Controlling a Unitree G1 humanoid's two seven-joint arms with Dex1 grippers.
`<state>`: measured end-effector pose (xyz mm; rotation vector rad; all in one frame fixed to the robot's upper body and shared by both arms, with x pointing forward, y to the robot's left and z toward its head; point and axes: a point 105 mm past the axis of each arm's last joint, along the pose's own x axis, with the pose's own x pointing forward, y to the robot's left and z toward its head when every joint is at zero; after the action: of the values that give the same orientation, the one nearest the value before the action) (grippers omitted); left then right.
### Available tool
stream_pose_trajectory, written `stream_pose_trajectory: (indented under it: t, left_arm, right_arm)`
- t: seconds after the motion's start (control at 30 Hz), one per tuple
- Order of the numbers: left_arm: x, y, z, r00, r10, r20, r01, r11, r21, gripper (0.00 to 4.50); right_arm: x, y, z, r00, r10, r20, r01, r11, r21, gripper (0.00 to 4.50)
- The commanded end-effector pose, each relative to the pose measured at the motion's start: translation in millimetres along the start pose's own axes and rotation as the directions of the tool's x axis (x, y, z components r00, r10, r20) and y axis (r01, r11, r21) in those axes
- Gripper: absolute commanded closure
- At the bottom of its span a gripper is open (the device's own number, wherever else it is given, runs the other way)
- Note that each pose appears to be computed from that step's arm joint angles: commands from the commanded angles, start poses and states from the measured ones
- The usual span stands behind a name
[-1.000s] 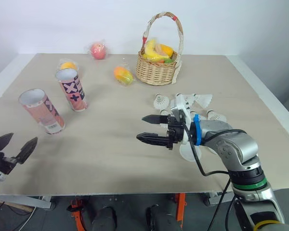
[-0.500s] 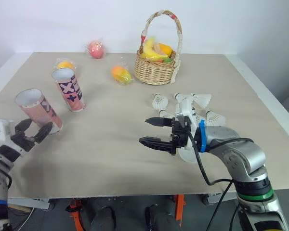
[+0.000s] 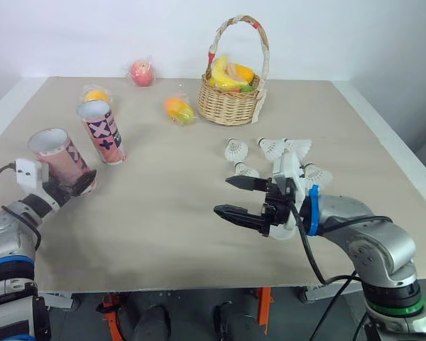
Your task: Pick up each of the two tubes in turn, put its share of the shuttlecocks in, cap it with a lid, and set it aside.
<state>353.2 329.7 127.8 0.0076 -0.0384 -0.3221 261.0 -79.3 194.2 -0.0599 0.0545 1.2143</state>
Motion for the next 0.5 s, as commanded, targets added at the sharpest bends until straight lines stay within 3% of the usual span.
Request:
stream_pose_trajectory:
  t: [0.03, 0.5]
  left_arm:
    - [-9.8, 8.5, 5.4, 1.000, 0.019, 0.010, -0.020, 0.999, 0.039, 0.00]
    - [-1.5, 1.4, 9.6, 1.000, -0.001, 0.017, -0.001, 0.990, 0.140, 0.00]
  right_arm:
    - [-5.7, 4.0, 11.9, 1.000, -0.008, 0.027, 0.010, 0.999, -0.044, 0.07]
    - [-4.3, 3.7, 12.9, 1.000, 0.009, 0.020, -0.008, 0.999, -0.050, 0.07]
